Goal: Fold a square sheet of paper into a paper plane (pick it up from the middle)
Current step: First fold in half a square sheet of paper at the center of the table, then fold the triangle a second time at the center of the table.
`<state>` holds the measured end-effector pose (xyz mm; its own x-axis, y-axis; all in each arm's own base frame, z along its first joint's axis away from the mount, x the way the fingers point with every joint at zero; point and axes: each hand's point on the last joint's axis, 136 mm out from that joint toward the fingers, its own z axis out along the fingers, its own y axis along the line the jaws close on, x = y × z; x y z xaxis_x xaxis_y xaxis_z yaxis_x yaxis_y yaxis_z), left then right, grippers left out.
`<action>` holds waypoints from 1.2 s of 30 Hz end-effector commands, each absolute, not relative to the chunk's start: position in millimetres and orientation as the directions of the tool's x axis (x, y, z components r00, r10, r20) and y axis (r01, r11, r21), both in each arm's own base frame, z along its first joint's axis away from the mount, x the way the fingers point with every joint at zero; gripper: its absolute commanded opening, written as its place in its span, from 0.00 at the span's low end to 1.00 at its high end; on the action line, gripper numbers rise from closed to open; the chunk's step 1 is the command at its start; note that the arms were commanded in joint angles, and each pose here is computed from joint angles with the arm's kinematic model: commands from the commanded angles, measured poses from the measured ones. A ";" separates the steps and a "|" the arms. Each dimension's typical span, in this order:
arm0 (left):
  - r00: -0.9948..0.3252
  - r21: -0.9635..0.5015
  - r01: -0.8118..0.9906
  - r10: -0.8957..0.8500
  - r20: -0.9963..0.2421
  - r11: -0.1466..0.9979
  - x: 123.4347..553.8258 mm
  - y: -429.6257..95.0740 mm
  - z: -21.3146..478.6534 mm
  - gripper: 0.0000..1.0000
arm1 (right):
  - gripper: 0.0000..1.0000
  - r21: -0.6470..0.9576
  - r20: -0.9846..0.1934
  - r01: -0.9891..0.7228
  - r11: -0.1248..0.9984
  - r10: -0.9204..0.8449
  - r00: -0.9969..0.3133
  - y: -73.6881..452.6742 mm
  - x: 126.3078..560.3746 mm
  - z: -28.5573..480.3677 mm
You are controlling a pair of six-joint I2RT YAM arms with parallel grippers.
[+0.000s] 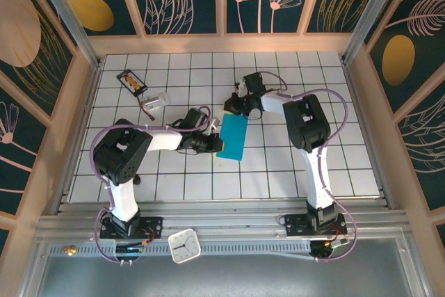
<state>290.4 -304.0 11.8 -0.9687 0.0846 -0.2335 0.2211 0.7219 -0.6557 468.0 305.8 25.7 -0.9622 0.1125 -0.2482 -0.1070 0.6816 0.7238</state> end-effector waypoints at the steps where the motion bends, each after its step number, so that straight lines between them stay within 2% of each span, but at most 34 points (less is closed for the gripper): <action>1: -0.999 -0.629 0.034 0.025 -0.024 0.777 253.5 -284.6 -16.6 0.02 | 0.00 0.671 -0.356 -0.106 0.734 0.193 -0.914 265.0 508.5 41.9; 5: -0.995 -0.742 -0.021 -0.085 -0.048 0.670 270.6 -309.1 22.7 0.19 | 0.01 0.680 -0.419 -0.153 0.717 0.208 -0.884 245.8 499.1 86.6; 9: -0.985 -0.815 -0.052 -0.163 -0.052 0.577 277.6 -318.8 52.5 0.36 | 0.07 0.627 -0.457 -0.154 0.764 0.200 -0.867 219.8 456.6 103.8; 12: -0.981 -0.829 -0.029 -0.177 -0.084 0.558 281.9 -319.7 67.0 0.41 | 0.11 0.598 -0.436 -0.127 0.792 0.188 -0.880 206.4 411.1 98.1; 14: -0.980 -0.811 0.007 -0.156 -0.120 0.584 286.8 -320.7 68.2 0.43 | 0.16 0.589 -0.405 -0.119 0.799 0.164 -0.900 205.6 373.0 92.0; 16: -0.982 -0.788 0.027 -0.132 -0.137 0.615 292.9 -322.2 64.2 0.38 | 0.21 0.582 -0.375 -0.115 0.805 0.140 -0.916 209.7 338.9 87.0; 19: -0.981 -0.771 0.049 -0.116 -0.158 0.635 303.0 -326.4 60.6 0.23 | 0.29 0.621 -0.326 -0.104 0.777 0.135 -0.936 224.0 296.2 85.3; 22: -0.983 -0.750 0.052 -0.098 -0.155 0.660 306.7 -327.2 48.8 0.07 | 0.34 0.673 -0.280 -0.080 0.735 0.154 -0.947 242.8 269.9 85.0; 24: -0.985 -0.734 0.053 -0.087 -0.152 0.677 305.2 -324.8 39.4 0.01 | 0.36 0.674 -0.276 -0.071 0.735 0.161 -0.948 250.0 261.2 80.8; 36: -0.992 -0.659 0.021 -0.068 -0.109 0.752 285.4 -302.8 -5.4 0.00 | 0.37 0.652 -0.207 0.017 0.758 0.200 -0.958 256.0 242.3 43.6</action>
